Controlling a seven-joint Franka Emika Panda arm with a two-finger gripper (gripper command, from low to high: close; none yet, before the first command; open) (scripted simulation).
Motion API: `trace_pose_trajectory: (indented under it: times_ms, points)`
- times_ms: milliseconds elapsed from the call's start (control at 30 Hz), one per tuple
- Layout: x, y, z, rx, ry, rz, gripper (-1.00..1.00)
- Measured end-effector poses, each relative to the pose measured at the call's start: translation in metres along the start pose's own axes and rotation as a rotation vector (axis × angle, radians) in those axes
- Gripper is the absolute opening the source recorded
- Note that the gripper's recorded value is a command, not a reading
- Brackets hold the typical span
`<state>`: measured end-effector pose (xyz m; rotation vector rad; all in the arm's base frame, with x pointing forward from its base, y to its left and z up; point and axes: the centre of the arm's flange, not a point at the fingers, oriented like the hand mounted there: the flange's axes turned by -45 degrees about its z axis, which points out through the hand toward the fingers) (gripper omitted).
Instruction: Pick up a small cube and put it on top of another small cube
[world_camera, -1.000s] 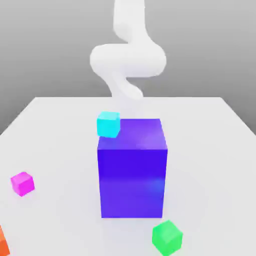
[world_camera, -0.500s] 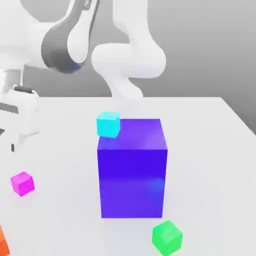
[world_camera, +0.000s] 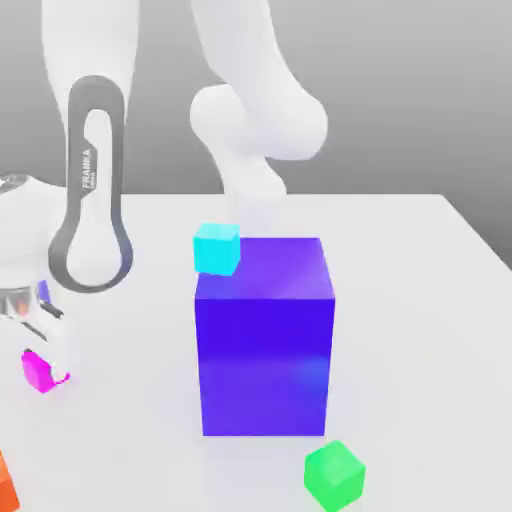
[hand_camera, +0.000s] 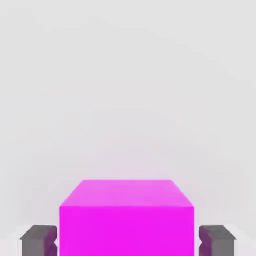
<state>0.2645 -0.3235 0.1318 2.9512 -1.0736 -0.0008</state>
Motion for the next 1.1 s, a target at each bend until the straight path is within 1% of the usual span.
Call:
trace_pose_trajectory:
  times_ms: [100, 300, 433, 567, 700, 833, 900, 967, 1000, 1100]
  points:
    - [0.000, 0.000, 0.002, 0.001, -0.001, 0.000, -1.00]
    - [0.001, -0.004, -0.055, 0.002, 0.000, -0.004, -1.00]
    - [0.019, -0.106, -0.070, 0.009, -0.004, -0.133, -1.00]
    - [0.009, -0.222, -0.082, 0.011, -0.007, -0.274, -1.00]
    - [-0.029, -0.322, -0.094, 0.009, -0.006, -0.403, -1.00]
    - [-0.089, -0.413, -0.101, 0.004, -0.002, -0.533, -1.00]
    - [-0.107, -0.439, -0.082, 0.002, 0.001, -0.563, -1.00]
    - [-0.113, -0.445, -0.057, 0.002, 0.001, -0.572, -1.00]
    - [-0.114, -0.446, -0.050, 0.002, 0.001, -0.574, 1.00]
    - [-0.114, -0.446, -0.050, 0.002, 0.001, -0.574, 1.00]
